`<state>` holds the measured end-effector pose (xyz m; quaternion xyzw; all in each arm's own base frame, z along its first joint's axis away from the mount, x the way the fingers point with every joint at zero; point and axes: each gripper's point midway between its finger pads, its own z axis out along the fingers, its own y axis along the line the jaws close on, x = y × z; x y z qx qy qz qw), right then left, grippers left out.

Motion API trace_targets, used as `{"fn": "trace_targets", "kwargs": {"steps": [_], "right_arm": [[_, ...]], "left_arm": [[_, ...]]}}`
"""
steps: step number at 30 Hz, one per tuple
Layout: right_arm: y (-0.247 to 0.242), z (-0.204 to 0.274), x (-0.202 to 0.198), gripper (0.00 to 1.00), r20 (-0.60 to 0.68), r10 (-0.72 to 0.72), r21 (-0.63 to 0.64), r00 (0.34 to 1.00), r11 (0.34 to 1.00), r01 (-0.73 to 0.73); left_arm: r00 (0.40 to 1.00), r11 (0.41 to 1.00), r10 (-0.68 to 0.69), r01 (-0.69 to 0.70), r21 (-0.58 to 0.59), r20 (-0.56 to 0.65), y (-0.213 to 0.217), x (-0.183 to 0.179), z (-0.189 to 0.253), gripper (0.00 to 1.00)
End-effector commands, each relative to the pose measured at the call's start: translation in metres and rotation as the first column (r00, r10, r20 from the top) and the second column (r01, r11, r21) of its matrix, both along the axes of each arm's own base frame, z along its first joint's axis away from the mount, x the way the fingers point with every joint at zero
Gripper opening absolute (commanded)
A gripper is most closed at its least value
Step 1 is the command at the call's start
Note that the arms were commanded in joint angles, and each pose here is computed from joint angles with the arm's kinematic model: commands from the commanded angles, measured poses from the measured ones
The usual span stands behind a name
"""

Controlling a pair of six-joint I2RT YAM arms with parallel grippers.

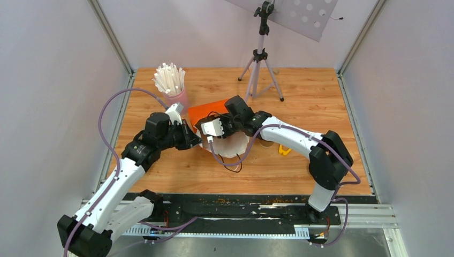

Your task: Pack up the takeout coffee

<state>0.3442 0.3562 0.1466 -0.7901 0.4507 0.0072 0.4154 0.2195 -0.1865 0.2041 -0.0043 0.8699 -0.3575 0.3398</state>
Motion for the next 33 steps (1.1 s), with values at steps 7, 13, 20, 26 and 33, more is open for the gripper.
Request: {"fn": "trace_targets", "kwargs": {"steps": [7, 13, 20, 26, 33], "right_arm": [[-0.018, -0.002, -0.021, 0.2, -0.051, 0.02, -0.081, 0.998, 0.996, -0.024], [-0.017, -0.002, -0.025, 0.0, -0.055, 0.038, -0.092, 0.998, 0.995, -0.043], [-0.012, 0.021, -0.028, 0.0, -0.042, 0.051, -0.056, 0.998, 0.997, -0.053], [-0.01, 0.027, -0.02, 0.06, -0.004, 0.02, -0.018, 1.0, 1.0, -0.02], [-0.006, 0.04, -0.013, 0.32, 0.049, -0.027, 0.076, 0.998, 0.997, 0.023]], "left_arm": [[0.998, 1.0, 0.004, -0.002, -0.027, 0.063, 0.0, 0.003, 0.021, 0.0], [0.998, 1.0, 0.01, -0.008, -0.029, 0.063, 0.0, 0.003, 0.022, 0.0], [0.998, 1.0, 0.017, -0.016, -0.026, 0.061, 0.001, 0.004, 0.023, 0.0], [0.998, 1.0, 0.011, -0.01, -0.024, 0.058, 0.0, 0.004, 0.022, 0.0], [0.998, 1.0, -0.001, 0.002, -0.026, 0.059, -0.002, 0.005, 0.024, 0.0]]}}
